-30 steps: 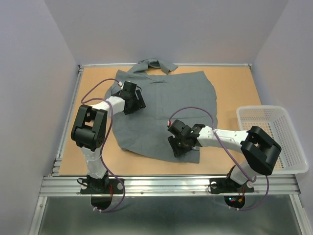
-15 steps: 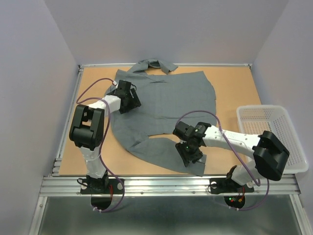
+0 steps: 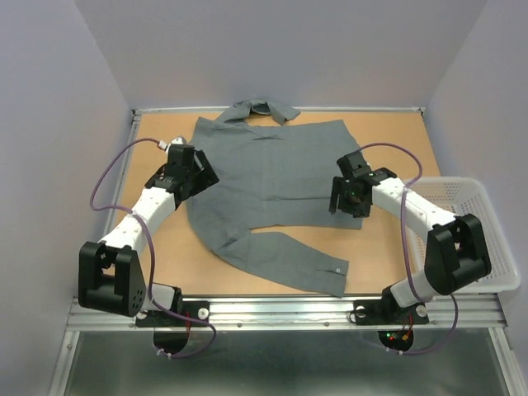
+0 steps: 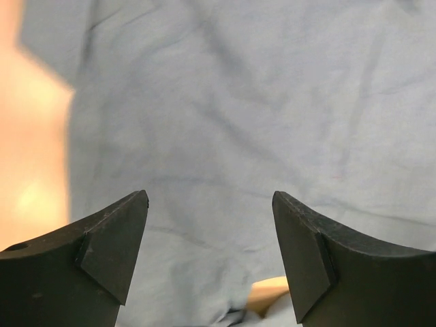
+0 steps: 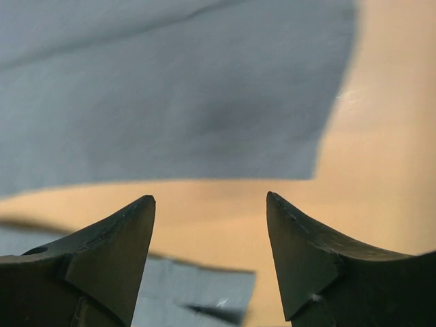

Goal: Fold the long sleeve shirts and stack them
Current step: Fold the shirt

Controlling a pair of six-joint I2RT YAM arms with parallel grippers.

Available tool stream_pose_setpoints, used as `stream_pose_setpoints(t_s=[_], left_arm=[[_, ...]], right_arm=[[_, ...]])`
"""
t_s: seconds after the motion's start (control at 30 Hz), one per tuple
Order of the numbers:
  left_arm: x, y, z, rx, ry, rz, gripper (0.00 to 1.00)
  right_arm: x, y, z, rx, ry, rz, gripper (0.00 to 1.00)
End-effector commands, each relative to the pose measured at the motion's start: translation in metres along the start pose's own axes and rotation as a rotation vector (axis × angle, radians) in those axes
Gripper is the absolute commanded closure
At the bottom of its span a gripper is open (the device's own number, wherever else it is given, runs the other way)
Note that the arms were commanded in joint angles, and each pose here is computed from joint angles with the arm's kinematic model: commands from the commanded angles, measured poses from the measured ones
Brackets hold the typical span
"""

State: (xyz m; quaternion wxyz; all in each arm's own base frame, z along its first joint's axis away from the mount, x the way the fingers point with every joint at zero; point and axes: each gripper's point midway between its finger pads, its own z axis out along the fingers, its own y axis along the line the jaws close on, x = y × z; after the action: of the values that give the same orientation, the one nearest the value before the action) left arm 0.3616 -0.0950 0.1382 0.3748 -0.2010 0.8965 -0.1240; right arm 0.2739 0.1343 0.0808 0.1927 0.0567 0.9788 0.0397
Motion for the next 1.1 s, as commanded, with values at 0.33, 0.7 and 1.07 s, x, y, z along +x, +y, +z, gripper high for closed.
stream_pose_setpoints(t_s=[0.33,0.7,1.07], left_arm=[[0.086,0.134,-0.003,-0.302,0.181,-0.192,0.15],[0.107,0.116,0.011,-0.178,0.262,-0.245,0.23],[0.119,0.118,0.011,-0.175,0.300,-0.248,0.68]], right_arm=[[-0.021,-0.081,0.031,0.070,-0.092,0.424,0.28],[-0.015,-0.083,0.041,0.054,-0.099,0.484,0.28],[-0.006,-0.089,0.053,0.076,-0.106,0.554,0.29]])
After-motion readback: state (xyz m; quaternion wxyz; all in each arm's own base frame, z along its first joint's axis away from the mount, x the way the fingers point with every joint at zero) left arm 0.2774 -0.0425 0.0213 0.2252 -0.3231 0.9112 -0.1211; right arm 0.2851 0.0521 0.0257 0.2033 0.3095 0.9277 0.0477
